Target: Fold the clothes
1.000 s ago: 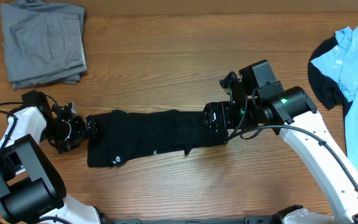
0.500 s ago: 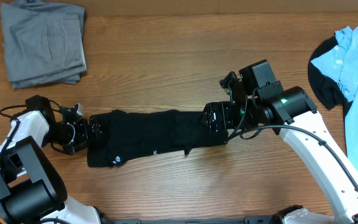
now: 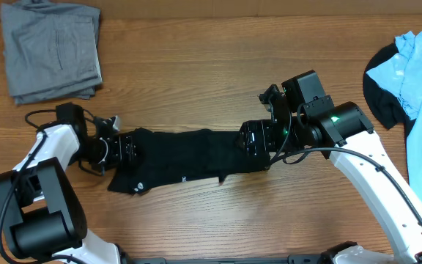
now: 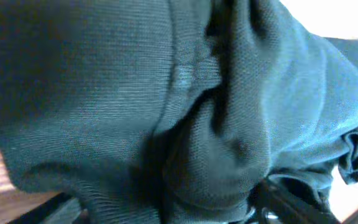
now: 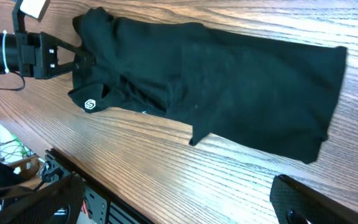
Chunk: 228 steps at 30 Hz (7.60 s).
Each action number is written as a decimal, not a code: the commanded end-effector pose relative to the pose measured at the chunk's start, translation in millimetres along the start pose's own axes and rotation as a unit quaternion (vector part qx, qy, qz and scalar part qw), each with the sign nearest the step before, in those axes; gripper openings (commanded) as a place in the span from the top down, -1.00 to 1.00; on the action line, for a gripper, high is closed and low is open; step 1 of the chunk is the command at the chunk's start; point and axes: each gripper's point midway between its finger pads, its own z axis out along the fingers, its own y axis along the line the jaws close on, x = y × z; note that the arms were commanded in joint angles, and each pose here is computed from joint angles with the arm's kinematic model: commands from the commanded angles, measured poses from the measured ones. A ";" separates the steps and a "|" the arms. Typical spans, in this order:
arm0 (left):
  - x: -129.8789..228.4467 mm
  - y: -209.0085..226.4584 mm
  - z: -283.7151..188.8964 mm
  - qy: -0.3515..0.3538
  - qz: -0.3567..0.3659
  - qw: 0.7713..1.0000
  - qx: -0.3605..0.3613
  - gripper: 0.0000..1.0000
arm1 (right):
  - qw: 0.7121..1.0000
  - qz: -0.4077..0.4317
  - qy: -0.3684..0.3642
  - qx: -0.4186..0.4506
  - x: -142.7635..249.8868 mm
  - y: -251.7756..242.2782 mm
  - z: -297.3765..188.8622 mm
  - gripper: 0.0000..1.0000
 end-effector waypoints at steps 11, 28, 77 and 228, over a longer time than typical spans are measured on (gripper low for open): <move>11.1 29.9 7.4 0.024 -0.076 0.992 -0.103 0.92 | 1.000 -0.002 -0.003 0.004 -1.7 -3.0 -0.5 -1.00; -43.8 -30.8 -118.5 0.008 -0.122 0.978 -0.167 0.92 | 1.000 0.007 0.010 -0.010 13.8 -32.8 59.2 -1.00; 34.9 -290.4 11.1 0.101 0.180 0.977 0.051 0.65 | 0.986 0.138 0.030 -0.088 -4.3 -35.5 95.3 -1.00; -17.9 -97.8 -110.2 0.061 -0.059 0.990 -0.112 -1.00 | 0.996 0.044 0.047 0.069 -51.7 -12.1 48.9 -1.00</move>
